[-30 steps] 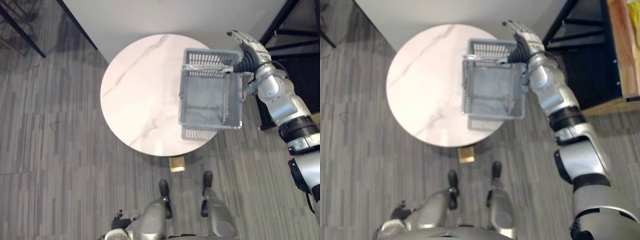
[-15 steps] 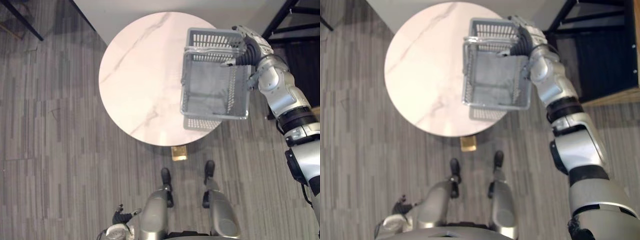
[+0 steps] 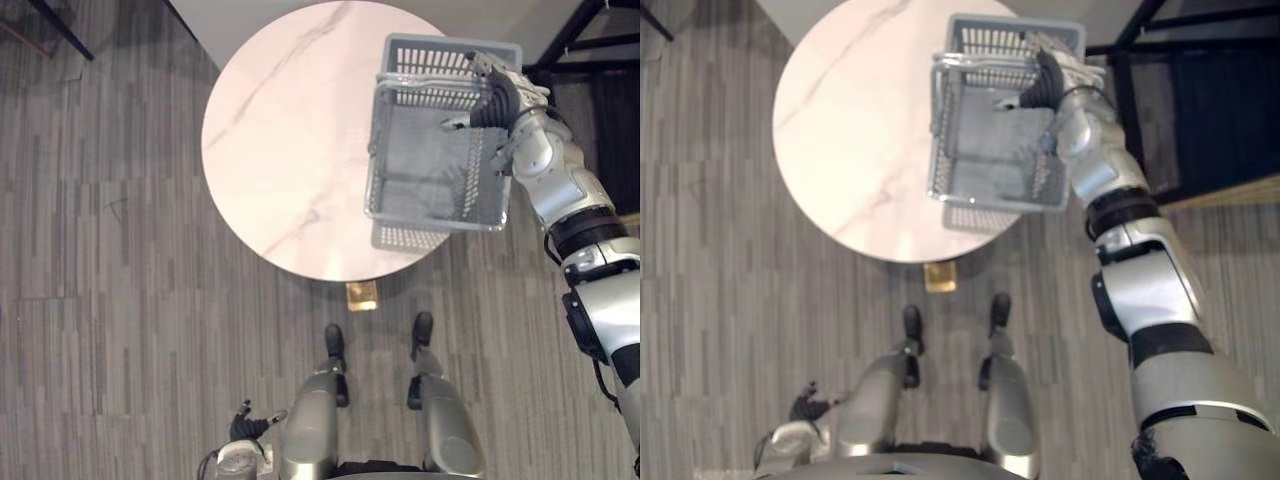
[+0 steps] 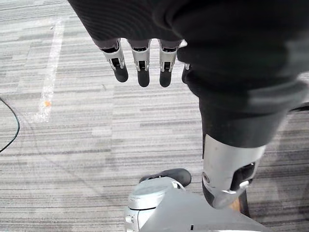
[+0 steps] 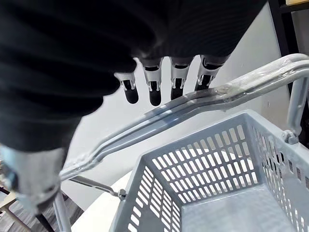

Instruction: Pick vegetable in the basket

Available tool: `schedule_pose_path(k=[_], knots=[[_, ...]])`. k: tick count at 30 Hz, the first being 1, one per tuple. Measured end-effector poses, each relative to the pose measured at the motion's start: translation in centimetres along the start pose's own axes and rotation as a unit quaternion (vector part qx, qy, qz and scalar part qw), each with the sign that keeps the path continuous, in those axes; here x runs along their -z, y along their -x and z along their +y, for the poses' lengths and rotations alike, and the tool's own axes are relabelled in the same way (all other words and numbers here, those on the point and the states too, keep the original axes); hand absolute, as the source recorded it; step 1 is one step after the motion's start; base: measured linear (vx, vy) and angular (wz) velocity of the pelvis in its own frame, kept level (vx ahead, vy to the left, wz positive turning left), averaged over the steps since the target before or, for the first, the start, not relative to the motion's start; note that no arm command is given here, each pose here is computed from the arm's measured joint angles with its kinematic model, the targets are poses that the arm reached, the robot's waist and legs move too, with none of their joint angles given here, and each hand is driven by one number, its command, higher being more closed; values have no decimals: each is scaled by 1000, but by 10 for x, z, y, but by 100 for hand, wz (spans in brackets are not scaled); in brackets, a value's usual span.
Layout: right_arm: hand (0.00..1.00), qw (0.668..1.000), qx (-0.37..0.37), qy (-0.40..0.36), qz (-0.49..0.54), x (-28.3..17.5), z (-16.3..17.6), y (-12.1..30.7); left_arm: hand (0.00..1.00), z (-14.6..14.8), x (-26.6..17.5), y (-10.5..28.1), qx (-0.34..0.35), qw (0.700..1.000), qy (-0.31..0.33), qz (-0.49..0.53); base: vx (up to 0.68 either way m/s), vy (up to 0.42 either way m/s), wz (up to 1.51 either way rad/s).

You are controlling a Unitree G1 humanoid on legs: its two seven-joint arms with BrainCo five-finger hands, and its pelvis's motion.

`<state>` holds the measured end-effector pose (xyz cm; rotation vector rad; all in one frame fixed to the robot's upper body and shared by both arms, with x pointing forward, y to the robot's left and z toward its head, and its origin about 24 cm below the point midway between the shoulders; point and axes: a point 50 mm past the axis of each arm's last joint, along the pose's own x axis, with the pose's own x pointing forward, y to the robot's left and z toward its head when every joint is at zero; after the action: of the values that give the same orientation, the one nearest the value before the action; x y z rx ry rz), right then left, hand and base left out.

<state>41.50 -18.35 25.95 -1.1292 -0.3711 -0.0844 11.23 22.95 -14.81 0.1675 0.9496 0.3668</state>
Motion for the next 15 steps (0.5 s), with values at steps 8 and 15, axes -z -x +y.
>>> schedule_pose_path(k=[8,15], knots=[[0,999,37,0,20,4,-17,-5,0,0,-1,0,-2,1000,-1,-1,2,-19,12],[0,998,50,-7,34,10,-25,-6,0,-2,-5,0,-4,1000,-8,-11,7,-9,5]])
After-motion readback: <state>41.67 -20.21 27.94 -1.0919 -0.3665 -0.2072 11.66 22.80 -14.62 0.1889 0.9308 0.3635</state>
